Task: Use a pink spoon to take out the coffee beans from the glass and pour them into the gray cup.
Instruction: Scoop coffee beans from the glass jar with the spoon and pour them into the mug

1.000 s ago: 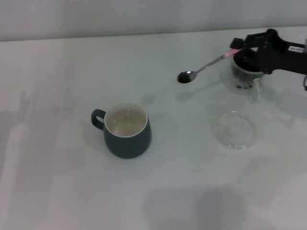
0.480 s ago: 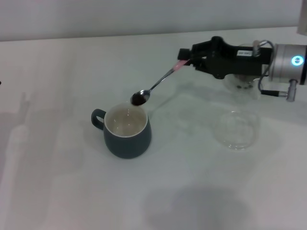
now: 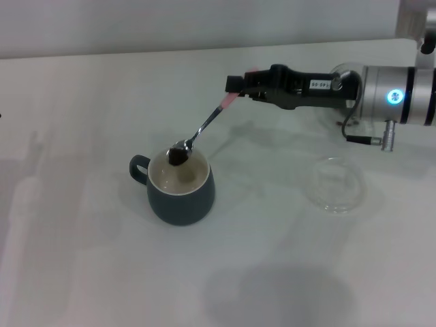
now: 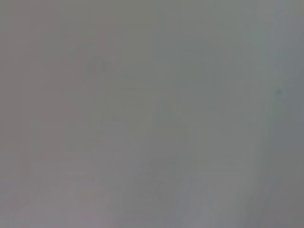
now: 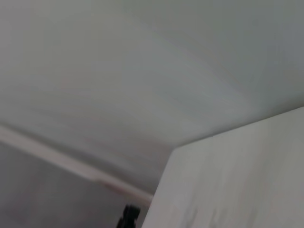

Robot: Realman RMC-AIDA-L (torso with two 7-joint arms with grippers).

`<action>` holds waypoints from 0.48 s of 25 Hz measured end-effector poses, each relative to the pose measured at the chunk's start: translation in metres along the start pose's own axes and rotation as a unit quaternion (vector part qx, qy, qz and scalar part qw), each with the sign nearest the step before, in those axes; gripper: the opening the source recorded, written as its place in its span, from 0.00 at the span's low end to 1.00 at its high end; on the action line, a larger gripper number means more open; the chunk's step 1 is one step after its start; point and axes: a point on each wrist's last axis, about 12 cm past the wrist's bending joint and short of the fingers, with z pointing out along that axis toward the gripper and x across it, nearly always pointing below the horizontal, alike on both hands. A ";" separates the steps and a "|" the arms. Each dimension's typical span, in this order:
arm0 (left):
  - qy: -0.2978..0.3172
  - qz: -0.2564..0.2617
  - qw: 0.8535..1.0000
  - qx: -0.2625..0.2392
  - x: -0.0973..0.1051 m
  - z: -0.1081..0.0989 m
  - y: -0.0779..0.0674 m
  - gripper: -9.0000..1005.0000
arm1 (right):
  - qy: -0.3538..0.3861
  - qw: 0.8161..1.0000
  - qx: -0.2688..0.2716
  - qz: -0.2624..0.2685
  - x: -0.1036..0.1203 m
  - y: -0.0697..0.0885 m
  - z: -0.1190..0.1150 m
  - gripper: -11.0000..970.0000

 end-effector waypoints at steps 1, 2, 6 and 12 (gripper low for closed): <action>-0.001 0.000 1.000 0.000 0.000 0.000 0.000 0.80 | 0.005 1.000 -0.001 -0.012 0.002 0.001 0.002 0.17; -0.001 0.000 1.000 0.000 -0.001 0.001 0.000 0.80 | 0.014 1.000 -0.002 -0.027 0.004 0.001 0.004 0.17; -0.004 -0.001 1.000 -0.001 -0.002 0.002 0.000 0.80 | 0.031 0.995 -0.011 -0.089 0.010 0.005 0.015 0.17; -0.005 -0.001 1.000 -0.003 -0.002 0.002 0.002 0.80 | 0.007 0.992 -0.004 -0.127 0.007 0.003 0.012 0.17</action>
